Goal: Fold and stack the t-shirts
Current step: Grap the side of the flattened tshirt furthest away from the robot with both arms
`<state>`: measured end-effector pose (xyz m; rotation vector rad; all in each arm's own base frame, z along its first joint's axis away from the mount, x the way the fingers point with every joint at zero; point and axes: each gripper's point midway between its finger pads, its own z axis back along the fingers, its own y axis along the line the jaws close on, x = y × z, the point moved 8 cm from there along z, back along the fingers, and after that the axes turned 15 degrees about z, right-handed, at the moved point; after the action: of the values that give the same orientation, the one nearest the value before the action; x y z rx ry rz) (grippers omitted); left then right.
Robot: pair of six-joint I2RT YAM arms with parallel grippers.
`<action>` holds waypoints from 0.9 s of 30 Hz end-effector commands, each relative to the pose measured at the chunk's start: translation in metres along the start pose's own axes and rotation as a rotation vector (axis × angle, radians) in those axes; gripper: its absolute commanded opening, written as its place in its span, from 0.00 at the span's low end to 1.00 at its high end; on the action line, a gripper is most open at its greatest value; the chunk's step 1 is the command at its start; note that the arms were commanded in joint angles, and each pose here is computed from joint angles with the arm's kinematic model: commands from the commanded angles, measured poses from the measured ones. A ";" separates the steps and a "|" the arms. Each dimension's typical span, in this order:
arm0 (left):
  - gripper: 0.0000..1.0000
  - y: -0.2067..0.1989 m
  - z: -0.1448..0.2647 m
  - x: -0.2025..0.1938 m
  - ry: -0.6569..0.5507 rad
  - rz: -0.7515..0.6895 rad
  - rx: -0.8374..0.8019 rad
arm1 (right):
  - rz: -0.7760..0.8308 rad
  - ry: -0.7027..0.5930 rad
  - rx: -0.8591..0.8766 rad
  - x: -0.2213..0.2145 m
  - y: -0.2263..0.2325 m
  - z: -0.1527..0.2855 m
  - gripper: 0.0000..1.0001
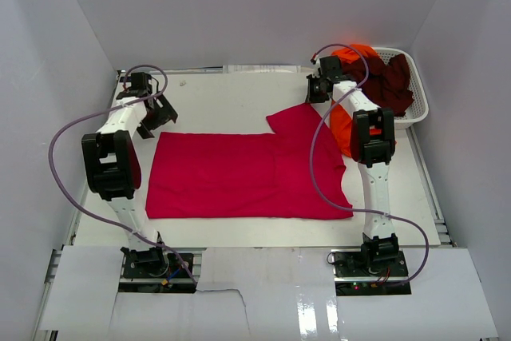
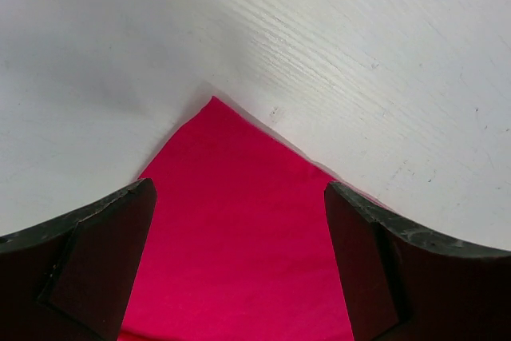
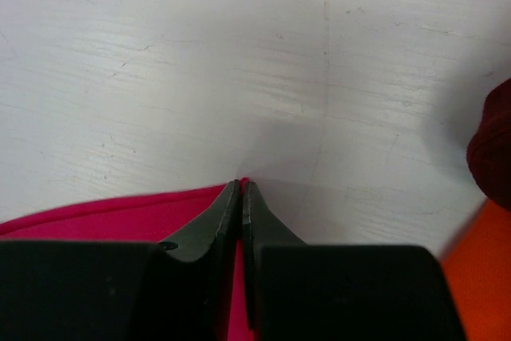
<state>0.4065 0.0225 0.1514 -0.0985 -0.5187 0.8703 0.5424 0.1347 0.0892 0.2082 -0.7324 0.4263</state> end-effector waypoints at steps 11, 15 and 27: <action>0.87 -0.002 -0.021 0.001 0.060 0.010 0.040 | 0.022 -0.004 -0.013 0.002 -0.002 0.006 0.08; 0.80 0.000 -0.028 -0.001 0.080 0.017 0.061 | 0.020 -0.007 -0.011 0.003 -0.002 0.008 0.08; 0.69 -0.002 -0.037 0.007 0.068 0.096 0.093 | 0.030 -0.016 -0.003 0.006 -0.001 0.013 0.08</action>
<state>0.4237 0.0238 0.1080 -0.0705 -0.3759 0.9438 0.5421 0.1341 0.0879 0.2016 -0.7377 0.4356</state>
